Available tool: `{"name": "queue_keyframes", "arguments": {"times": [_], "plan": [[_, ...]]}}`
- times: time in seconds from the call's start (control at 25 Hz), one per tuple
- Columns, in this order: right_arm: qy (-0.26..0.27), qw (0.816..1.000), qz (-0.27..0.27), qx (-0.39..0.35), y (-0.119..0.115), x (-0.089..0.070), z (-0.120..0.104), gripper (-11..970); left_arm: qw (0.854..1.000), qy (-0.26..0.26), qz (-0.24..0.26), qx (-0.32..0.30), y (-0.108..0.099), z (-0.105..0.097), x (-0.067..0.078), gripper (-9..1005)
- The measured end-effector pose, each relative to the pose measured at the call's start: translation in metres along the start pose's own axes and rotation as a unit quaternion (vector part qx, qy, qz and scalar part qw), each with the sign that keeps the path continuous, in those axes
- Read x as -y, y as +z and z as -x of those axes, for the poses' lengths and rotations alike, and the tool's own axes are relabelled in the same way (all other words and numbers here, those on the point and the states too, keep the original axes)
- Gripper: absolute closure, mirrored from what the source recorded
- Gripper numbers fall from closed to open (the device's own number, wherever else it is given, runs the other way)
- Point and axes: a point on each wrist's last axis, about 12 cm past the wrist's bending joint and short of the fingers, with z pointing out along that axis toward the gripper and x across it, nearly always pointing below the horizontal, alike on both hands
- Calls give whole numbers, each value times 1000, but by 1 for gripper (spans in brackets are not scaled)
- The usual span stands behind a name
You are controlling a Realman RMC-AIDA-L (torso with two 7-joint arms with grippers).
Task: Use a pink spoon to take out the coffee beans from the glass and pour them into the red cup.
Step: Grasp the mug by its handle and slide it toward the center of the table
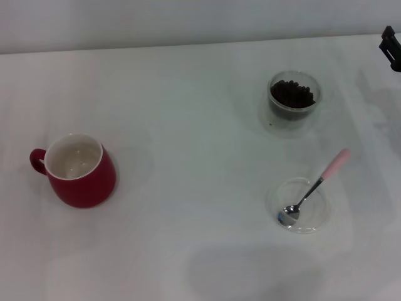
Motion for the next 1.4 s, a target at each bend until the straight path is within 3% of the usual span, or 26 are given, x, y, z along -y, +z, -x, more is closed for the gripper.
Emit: {"name": "queue_keyframes", "arguments": {"times": [0.84, 1.08, 1.4], "plan": [[20, 1000, 10, 7, 6, -6, 4, 119, 1000, 0, 2, 9, -10, 0, -3, 134], [20, 1000, 13, 16, 12, -8, 10, 120, 999, 30, -36, 5, -28, -3, -9, 134], [17, 999, 22, 25, 24, -14, 18, 121, 979, 138, -149, -12, -69, -9, -32, 134]]}}
